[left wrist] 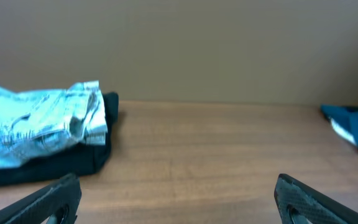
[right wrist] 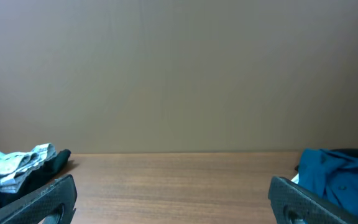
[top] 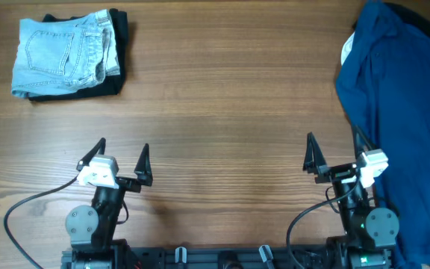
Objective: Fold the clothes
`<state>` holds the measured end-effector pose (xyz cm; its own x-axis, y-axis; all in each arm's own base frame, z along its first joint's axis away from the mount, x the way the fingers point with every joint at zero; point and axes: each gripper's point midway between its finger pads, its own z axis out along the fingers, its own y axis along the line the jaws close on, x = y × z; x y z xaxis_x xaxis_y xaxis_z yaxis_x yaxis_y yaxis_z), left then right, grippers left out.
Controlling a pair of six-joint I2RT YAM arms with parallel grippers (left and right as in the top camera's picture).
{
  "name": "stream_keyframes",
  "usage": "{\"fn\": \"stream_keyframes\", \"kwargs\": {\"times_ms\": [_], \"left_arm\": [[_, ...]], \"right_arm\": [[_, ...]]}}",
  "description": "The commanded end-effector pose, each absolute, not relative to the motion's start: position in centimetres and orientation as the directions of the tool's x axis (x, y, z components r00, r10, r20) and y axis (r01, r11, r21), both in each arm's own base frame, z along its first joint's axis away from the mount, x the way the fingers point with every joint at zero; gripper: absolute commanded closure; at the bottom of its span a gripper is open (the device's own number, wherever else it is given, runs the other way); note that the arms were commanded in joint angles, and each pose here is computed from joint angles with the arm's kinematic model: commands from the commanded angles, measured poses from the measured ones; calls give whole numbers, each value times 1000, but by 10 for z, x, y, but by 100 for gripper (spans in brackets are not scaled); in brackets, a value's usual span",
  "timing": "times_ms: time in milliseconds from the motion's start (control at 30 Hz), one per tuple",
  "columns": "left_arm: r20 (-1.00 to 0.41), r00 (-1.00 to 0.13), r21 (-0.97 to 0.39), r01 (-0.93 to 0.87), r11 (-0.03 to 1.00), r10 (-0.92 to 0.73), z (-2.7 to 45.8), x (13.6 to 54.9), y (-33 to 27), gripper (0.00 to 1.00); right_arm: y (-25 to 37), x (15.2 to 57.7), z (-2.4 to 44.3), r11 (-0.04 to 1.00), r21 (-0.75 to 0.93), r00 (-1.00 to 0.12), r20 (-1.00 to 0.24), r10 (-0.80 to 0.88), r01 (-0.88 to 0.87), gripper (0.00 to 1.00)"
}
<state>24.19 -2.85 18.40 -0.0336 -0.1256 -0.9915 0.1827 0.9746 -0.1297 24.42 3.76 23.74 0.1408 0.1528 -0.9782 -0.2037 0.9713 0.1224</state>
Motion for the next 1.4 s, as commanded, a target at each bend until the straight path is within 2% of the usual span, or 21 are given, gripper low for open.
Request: {"fn": "stream_keyframes", "kwargs": {"times_ms": [0,167,333,367,500,633,800,900,1033,1100,1200,1367], "left_arm": [[-989,-3,-148,205,967,-151,213,239,-32,0],[-976,-63,-215,199,956,-206,219,246,-33,0],[-969,-136,-233,202,951,-208,238,263,-35,0],[-958,-194,-248,199,948,-210,243,272,-37,0],[-908,-360,-292,176,940,-214,246,293,-40,0],[-826,-518,-326,120,938,-221,247,323,-39,0],[-703,-674,-353,54,934,-227,219,364,-38,0],[-685,-692,-360,50,932,-227,192,396,-38,0],[-650,-727,-412,89,907,-224,160,417,-49,0],[-629,-745,-443,111,889,-220,148,422,-56,0],[-608,-764,-468,123,875,-218,135,425,-61,0],[-607,-764,-468,122,875,-218,134,426,-61,0]], "right_arm": [[35,251,255,972,138,135,-977,165,-189,0],[37,275,265,979,98,78,-990,114,-176,0],[45,321,287,977,108,-48,-994,100,-187,0],[50,339,289,972,118,-117,-989,95,-204,0],[64,378,291,959,145,-264,-961,78,-245,0],[70,415,290,956,59,-377,-924,-57,-287,0],[73,454,264,930,-67,-450,-861,-237,-362,0],[75,479,232,898,-144,-446,-828,-339,-415,0],[84,496,193,885,-100,-475,-813,-336,-456,0],[74,507,187,901,-122,-478,-814,-331,-416,0],[12,527,185,971,-175,-522,-820,-234,-162,0],[-64,525,161,992,-125,-583,-804,-117,-26,3]]}}
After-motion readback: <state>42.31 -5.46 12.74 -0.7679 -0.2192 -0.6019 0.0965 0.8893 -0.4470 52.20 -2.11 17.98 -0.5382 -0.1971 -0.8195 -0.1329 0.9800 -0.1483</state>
